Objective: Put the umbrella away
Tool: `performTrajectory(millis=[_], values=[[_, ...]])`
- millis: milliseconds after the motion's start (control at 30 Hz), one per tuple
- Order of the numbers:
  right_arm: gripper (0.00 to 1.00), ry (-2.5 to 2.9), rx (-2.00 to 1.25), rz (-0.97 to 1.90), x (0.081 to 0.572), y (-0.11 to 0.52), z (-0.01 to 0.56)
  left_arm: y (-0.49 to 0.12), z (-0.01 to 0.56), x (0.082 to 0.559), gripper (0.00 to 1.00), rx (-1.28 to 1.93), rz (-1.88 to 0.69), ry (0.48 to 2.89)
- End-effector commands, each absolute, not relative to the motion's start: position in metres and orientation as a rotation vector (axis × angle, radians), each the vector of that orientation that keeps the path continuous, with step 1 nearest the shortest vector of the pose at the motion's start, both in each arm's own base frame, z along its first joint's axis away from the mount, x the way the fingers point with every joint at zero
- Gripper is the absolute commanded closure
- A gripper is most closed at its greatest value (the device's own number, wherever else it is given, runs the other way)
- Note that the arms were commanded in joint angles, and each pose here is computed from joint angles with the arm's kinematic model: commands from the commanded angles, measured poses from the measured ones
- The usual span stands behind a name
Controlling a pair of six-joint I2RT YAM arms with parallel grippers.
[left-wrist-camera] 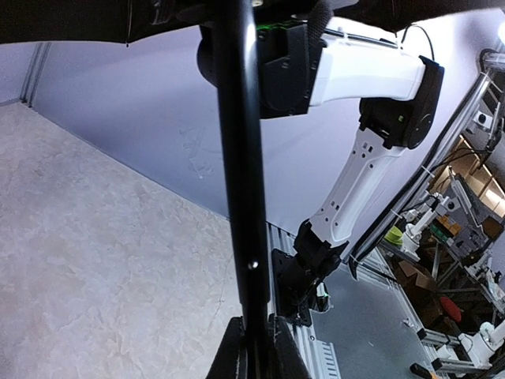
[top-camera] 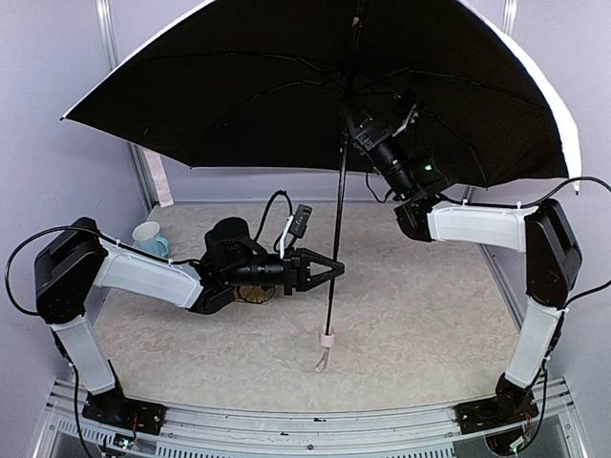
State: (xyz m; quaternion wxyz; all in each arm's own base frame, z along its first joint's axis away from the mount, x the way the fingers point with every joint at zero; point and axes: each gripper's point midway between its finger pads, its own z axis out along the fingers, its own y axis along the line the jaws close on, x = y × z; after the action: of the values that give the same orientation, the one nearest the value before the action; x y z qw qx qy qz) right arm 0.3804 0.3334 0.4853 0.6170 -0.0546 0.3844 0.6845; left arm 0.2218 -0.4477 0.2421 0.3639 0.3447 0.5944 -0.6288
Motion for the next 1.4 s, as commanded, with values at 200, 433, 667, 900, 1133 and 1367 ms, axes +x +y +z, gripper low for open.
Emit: performTrajectory(millis=[200,433,667,900,1133,1367], values=[[1.00,0.786,-0.124,1.511,0.365,0.304,0.504,-0.440,0.286,0.211,1.00,0.950,-1.558,1.301],[0.53,0.717,-0.148,1.498,0.356,0.297,0.516,-0.439,0.287,0.210,1.00,0.954,-1.556,1.293],[0.57,0.742,-0.172,1.527,0.361,0.305,0.514,-0.439,0.288,0.209,1.00,0.963,-1.553,1.288],[0.46,0.793,-0.190,1.595,0.367,0.319,0.505,-0.440,0.288,0.210,1.00,0.964,-1.550,1.286],[0.43,0.842,-0.205,1.611,0.372,0.329,0.497,-0.440,0.289,0.211,1.00,0.964,-1.547,1.283],[0.68,0.829,-0.180,1.609,0.372,0.324,0.496,-0.441,0.289,0.211,1.00,0.962,-1.548,1.284]])
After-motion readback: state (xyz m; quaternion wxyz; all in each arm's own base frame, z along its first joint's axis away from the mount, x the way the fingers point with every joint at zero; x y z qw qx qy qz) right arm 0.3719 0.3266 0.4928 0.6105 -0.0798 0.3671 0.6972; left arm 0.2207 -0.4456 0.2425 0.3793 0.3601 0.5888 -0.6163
